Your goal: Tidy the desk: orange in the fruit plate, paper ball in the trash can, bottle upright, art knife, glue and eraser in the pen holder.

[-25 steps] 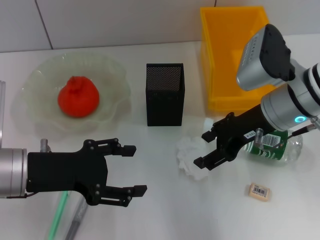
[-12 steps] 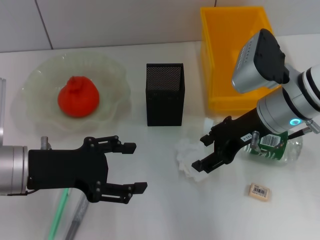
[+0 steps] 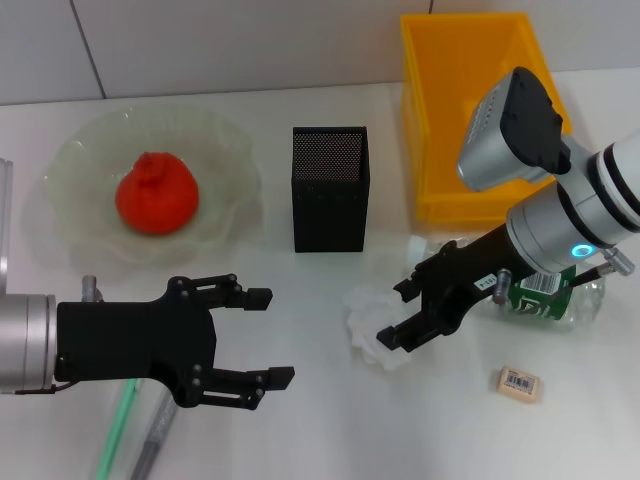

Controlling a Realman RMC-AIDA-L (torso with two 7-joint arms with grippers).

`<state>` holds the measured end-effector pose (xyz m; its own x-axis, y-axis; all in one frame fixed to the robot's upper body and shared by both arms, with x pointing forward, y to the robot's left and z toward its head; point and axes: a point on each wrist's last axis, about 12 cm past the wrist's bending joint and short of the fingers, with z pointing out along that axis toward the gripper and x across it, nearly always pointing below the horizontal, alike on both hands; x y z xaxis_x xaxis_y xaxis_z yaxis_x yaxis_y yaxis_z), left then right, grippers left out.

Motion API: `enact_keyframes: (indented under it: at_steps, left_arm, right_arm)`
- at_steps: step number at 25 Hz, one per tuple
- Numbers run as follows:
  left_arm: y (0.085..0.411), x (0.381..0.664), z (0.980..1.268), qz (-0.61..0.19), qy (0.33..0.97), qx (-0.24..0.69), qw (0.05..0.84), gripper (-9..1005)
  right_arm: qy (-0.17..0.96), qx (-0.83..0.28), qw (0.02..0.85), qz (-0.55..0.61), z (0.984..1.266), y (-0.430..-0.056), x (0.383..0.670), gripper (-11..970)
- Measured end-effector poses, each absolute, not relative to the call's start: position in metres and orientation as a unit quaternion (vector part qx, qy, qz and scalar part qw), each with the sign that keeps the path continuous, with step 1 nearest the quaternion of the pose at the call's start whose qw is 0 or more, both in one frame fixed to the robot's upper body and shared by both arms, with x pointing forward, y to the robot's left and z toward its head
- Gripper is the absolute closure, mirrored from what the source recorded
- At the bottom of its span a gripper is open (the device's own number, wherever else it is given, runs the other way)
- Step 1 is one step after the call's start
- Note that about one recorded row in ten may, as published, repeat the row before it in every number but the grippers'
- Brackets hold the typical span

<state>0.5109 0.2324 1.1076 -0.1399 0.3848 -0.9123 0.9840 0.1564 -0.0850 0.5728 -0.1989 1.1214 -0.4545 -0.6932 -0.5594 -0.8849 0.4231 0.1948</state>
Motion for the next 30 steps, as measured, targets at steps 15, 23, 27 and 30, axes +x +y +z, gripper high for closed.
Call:
enact_keyframes:
  at_steps: [15,23,27,30]
  left_arm:
    - [0.2335,0.5102,1.1068,-0.382,0.653,0.524,0.392,135]
    - [0.2333,0.5104,1.1072,-0.382,0.652,0.525,0.391,135]
    - [0.2332,0.5104,1.1072,-0.382,0.652,0.525,0.391,135]
    - [0.2332,0.5105,1.1072,-0.382,0.652,0.525,0.391,135]
  right_arm:
    - [0.821,-0.473,0.214,0.237,1.1217,-0.1996,0.5744,684]
    - [0.823,-0.47,0.214,0.237,1.1211,-0.201,0.5736,843]
    - [0.822,-0.47,0.219,0.234,1.1228,-0.2026,0.573,920]
    - [0.82,-0.47,0.231,0.232,1.1278,-0.2046,0.5714,959]
